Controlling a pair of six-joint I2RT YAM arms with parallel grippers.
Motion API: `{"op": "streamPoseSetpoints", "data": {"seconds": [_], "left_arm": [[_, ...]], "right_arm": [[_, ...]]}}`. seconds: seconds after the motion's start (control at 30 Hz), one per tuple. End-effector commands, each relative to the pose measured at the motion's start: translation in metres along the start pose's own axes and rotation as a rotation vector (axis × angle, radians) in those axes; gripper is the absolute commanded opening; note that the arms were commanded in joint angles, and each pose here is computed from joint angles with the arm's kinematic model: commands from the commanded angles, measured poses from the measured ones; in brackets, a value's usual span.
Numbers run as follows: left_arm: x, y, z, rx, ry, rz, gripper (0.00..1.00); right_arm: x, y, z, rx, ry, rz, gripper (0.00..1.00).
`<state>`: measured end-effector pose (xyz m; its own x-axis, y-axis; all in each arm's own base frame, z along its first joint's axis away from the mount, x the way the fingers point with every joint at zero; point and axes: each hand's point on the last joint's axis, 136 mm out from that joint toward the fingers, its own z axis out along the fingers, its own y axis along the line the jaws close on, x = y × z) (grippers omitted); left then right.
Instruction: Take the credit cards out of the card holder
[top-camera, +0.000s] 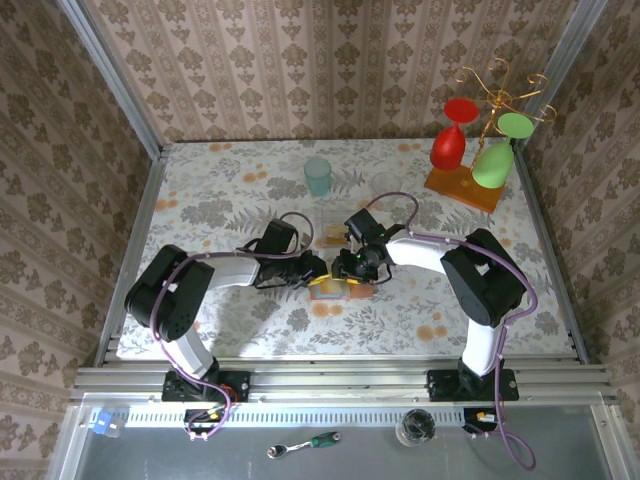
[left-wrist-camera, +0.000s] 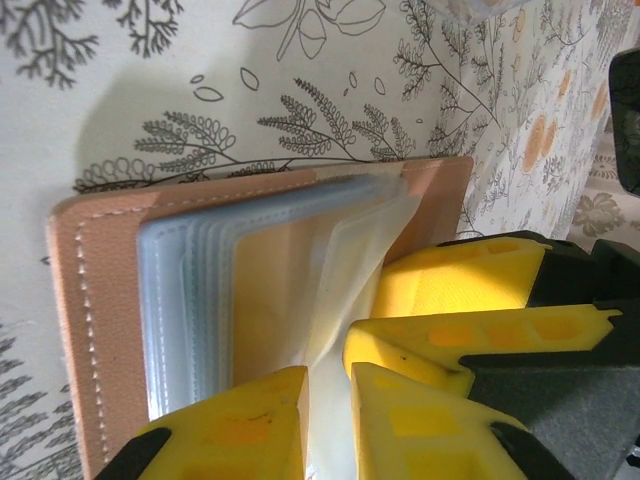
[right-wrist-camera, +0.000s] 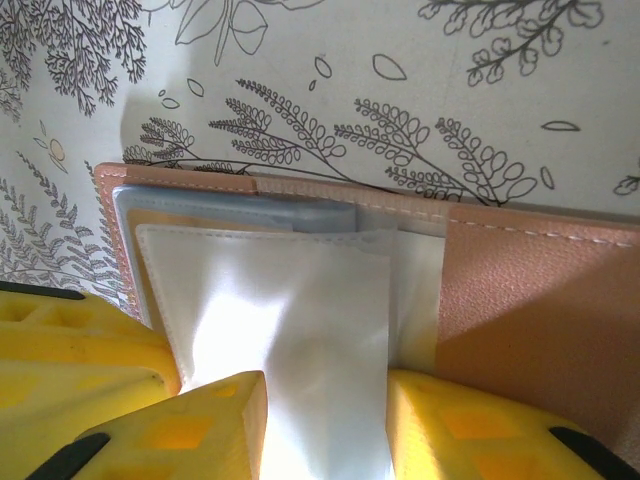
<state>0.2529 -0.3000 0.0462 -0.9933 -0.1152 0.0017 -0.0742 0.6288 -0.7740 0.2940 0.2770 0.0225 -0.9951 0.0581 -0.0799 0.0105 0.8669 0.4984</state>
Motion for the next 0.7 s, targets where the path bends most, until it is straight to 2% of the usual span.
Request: {"op": "streamPoseSetpoints", "data": {"seconds": [0.0,0.67], "left_arm": [[-0.0037,-0.0103,-0.0046,-0.005,-0.015,0.034,0.2],[-0.0025,-0.0118,0.0032,0.008,0.012,0.028,0.17]], "right_arm": [[0.01,-0.0105,0.0045,0.023,0.026,0.029,0.37],[0.0107,-0.0102,0.0049,0.014,0.03,0.029,0.37]]}}
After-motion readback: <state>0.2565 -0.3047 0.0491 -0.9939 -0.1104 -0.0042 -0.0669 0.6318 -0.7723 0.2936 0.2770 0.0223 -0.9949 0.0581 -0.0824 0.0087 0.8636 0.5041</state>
